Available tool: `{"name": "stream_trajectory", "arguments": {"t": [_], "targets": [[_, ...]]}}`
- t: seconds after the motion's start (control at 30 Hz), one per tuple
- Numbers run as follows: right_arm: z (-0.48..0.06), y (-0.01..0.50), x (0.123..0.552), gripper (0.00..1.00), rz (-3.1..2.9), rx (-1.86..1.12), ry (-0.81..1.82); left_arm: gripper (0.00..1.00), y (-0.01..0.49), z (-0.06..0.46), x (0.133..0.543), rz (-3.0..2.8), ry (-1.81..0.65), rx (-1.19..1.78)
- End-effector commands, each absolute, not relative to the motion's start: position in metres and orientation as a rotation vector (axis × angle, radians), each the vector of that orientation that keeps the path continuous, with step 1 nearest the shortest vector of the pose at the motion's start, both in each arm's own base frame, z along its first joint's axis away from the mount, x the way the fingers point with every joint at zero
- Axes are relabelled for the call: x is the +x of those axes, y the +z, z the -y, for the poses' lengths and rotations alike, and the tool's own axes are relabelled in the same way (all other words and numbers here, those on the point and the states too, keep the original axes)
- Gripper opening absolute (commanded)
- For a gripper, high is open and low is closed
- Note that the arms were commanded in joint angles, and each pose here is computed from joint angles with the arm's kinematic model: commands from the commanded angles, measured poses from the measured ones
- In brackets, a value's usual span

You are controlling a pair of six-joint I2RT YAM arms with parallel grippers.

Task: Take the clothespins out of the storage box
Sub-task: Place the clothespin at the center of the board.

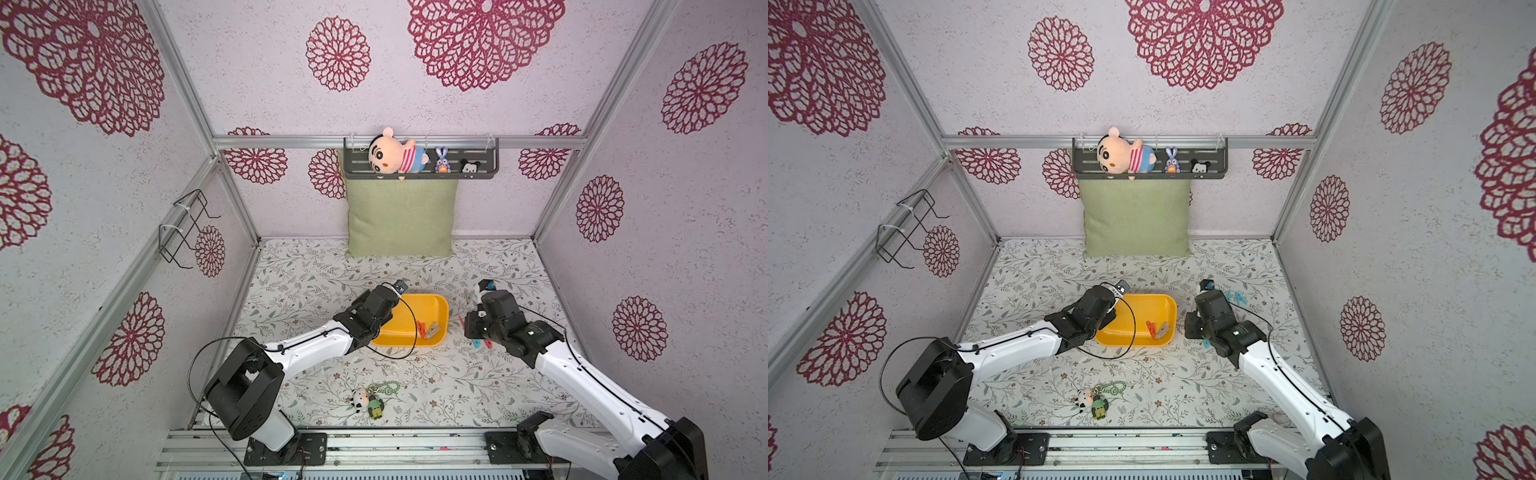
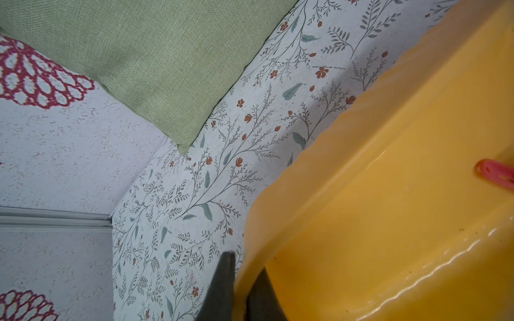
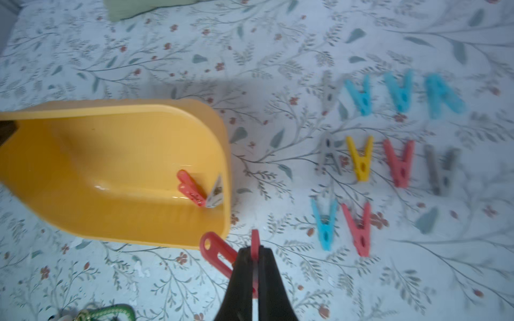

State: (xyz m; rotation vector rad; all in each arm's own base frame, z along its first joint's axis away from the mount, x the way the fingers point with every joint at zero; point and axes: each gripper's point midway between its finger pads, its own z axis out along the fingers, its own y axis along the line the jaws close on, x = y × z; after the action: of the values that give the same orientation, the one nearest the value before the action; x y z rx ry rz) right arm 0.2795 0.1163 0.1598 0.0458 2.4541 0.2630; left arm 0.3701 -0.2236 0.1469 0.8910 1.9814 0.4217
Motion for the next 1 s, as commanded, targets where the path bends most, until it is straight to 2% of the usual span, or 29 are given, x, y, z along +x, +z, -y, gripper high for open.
{"name": "stream_trajectory", "arguments": {"t": [0.0, 0.13, 0.27, 0.57, 0.7, 0.97], "targets": [[-0.074, 0.153, 0.266, 0.0, -2.563, 0.194, 0.089, 0.0, 0.132, 0.218, 0.362, -2.019, 0.475, 0.983], [-0.036, 0.144, 0.264, 0.0, -2.628, 0.28, -0.102, 0.0, 0.134, 0.218, 0.362, -2.016, 0.472, 0.98], [-0.013, 0.128, 0.267, 0.0, -2.687, 0.33, -0.143, 0.0, 0.134, 0.218, 0.362, -2.017, 0.474, 0.978], [-0.009, 0.085, 0.29, 0.0, -2.807, 0.35, -0.047, 0.0, 0.138, 0.218, 0.362, -2.011, 0.469, 0.972], [-0.001, 0.064, 0.292, 0.0, -2.897, 0.342, -0.146, 0.0, 0.138, 0.217, 0.362, -2.012, 0.469, 0.971], [0.001, 0.044, 0.298, 0.0, -2.941, 0.329, -0.175, 0.0, 0.138, 0.218, 0.362, -2.012, 0.464, 0.969]]}}
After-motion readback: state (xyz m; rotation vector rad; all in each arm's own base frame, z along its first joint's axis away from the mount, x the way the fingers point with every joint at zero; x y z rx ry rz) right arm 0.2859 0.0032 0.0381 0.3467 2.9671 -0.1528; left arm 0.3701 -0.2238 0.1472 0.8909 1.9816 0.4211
